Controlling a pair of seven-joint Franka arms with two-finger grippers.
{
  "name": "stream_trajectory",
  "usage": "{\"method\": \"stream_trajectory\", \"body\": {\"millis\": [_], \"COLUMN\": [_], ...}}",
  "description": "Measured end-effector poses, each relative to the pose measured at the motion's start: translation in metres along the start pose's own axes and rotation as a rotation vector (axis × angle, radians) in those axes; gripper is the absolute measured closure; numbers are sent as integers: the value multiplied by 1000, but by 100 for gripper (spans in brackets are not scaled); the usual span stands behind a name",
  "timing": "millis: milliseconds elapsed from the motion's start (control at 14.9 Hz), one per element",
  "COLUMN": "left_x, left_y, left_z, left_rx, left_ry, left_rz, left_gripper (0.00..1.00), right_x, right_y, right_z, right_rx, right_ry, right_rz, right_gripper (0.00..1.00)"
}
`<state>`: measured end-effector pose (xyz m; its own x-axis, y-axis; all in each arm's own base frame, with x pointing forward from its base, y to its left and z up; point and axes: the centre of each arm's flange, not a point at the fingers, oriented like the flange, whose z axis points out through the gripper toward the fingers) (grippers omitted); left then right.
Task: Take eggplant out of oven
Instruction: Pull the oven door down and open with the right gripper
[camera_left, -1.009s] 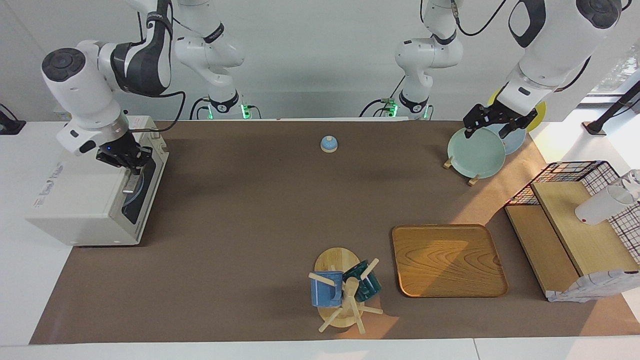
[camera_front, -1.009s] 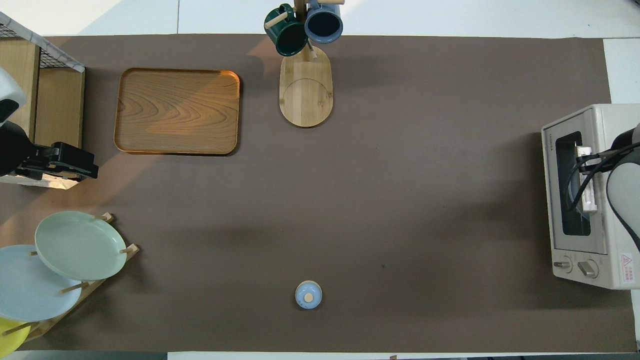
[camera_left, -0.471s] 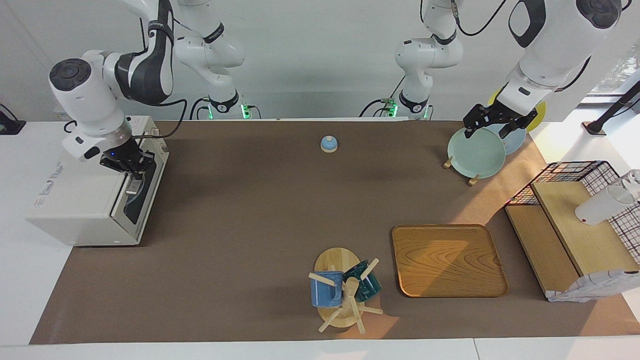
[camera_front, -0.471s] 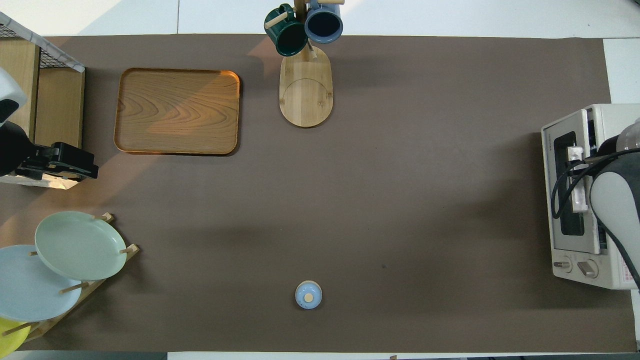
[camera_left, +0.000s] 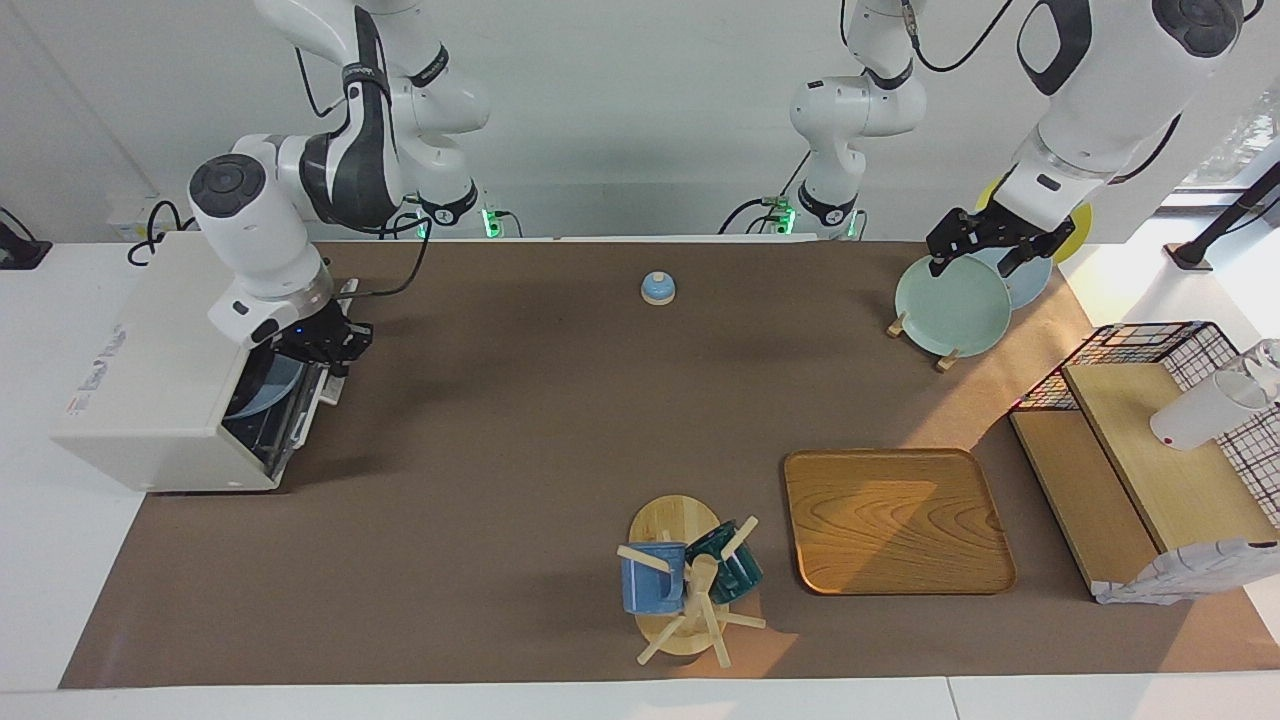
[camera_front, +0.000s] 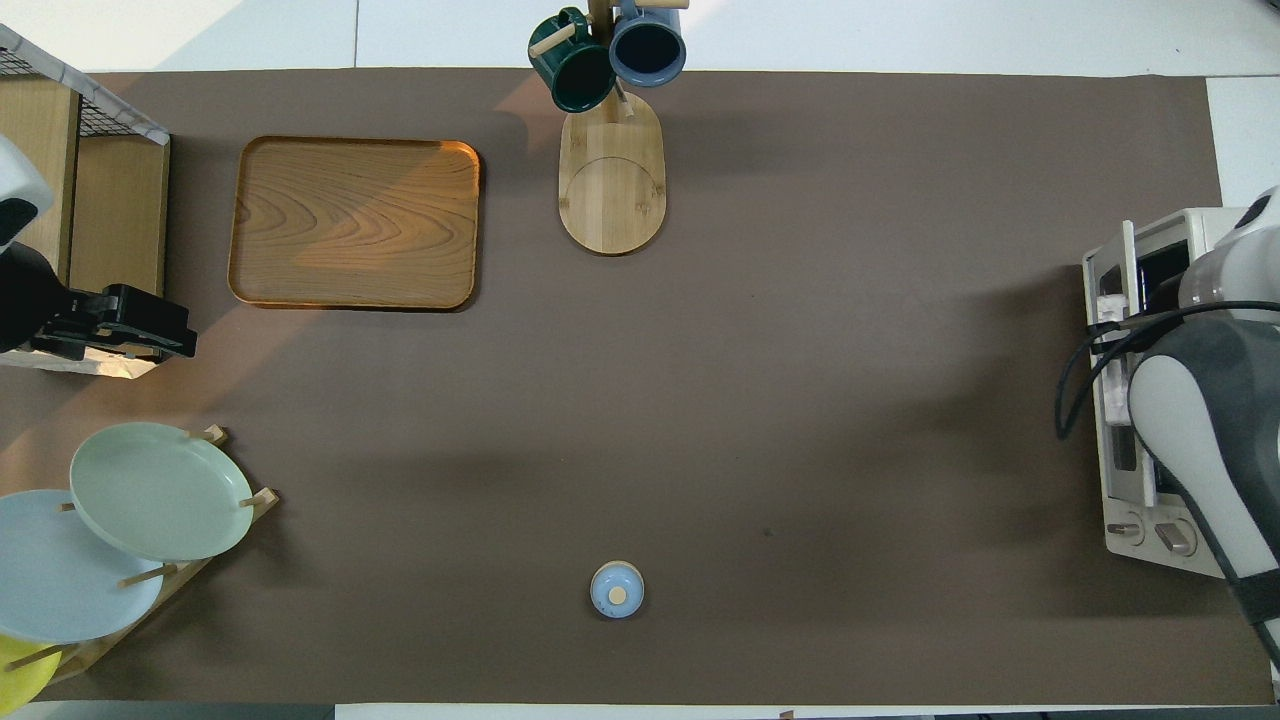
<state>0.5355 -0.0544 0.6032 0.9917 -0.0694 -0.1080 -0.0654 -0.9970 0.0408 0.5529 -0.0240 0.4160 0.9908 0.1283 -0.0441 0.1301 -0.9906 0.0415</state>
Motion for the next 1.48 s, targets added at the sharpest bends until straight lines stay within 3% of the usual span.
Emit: {"method": "stream_trajectory", "body": {"millis": [269, 538, 874, 1143, 1278, 1480], "left_x": [0, 0, 0, 0, 0, 0], "left_y": [0, 0, 0, 0, 0, 0], "left_z": [0, 0, 0, 0, 0, 0], "left_rx": [0, 0, 0, 0, 0, 0], "left_ry": [0, 0, 0, 0, 0, 0], "left_rz": [0, 0, 0, 0, 0, 0], "left_gripper": [0, 0, 0, 0, 0, 0], "right_x": [8, 15, 17, 22, 24, 18], "right_y": [-33, -43, -47, -78, -84, -53], "right_z": [52, 92, 95, 85, 68, 31], "right_rx": [-1, -2, 52, 71, 74, 32], "right_ry": [40, 19, 22, 1, -28, -47], "right_rz": [12, 23, 75, 36, 29, 44], "right_gripper": [99, 99, 99, 99, 95, 67]}}
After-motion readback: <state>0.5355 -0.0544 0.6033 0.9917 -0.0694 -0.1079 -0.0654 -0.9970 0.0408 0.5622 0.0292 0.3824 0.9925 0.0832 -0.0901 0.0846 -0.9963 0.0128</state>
